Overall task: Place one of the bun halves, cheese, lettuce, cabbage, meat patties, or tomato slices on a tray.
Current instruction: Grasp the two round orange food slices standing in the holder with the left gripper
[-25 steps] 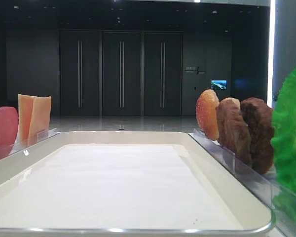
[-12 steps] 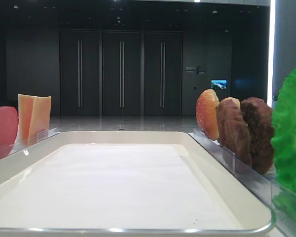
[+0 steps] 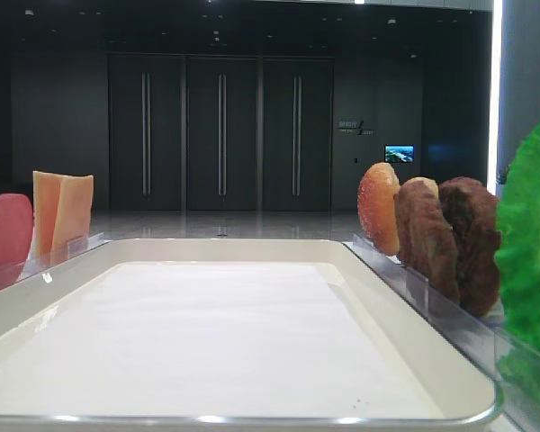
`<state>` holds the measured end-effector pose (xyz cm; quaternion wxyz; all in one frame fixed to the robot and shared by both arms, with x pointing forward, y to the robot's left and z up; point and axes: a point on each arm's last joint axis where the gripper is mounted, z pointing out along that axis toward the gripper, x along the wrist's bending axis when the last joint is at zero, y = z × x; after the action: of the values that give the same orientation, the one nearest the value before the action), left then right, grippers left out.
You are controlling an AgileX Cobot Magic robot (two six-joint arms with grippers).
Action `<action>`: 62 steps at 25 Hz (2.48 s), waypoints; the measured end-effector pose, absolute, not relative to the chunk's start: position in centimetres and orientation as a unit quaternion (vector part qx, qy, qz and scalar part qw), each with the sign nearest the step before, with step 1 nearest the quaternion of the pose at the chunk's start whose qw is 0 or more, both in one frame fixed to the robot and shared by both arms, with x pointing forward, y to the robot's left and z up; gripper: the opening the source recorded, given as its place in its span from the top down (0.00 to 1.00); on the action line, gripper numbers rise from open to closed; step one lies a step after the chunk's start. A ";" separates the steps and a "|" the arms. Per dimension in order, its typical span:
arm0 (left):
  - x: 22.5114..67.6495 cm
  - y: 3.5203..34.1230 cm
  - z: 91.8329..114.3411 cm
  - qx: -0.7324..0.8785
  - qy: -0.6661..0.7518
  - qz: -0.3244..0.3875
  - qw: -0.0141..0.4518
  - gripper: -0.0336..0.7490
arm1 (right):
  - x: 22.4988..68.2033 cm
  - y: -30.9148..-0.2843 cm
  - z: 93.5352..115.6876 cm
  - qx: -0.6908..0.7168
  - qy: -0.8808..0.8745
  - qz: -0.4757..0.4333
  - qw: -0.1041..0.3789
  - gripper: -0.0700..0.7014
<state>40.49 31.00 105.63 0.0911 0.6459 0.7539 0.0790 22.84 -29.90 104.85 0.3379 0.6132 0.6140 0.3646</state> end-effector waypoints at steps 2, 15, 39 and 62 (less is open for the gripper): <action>41.1 31.2 105.1 0.648 0.753 0.079 0.081 0.54 | 22.8 -29.9 104.9 0.613 0.614 0.365 0.338 0.58; 41.6 30.0 104.9 0.668 0.735 0.080 0.084 0.52 | 22.8 -29.9 104.9 0.613 0.614 0.365 0.338 0.58; 42.4 18.9 102.0 0.713 0.692 0.049 0.100 0.42 | 22.8 -29.9 104.9 0.613 0.614 0.365 0.338 0.58; 43.7 16.5 98.6 0.739 0.669 0.031 0.069 0.42 | 22.8 -29.9 104.9 0.613 0.614 0.365 0.338 0.58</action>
<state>43.71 16.47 98.63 0.0693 0.7394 0.6690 0.0313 22.84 -29.90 104.85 0.3379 0.6132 0.6140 0.3646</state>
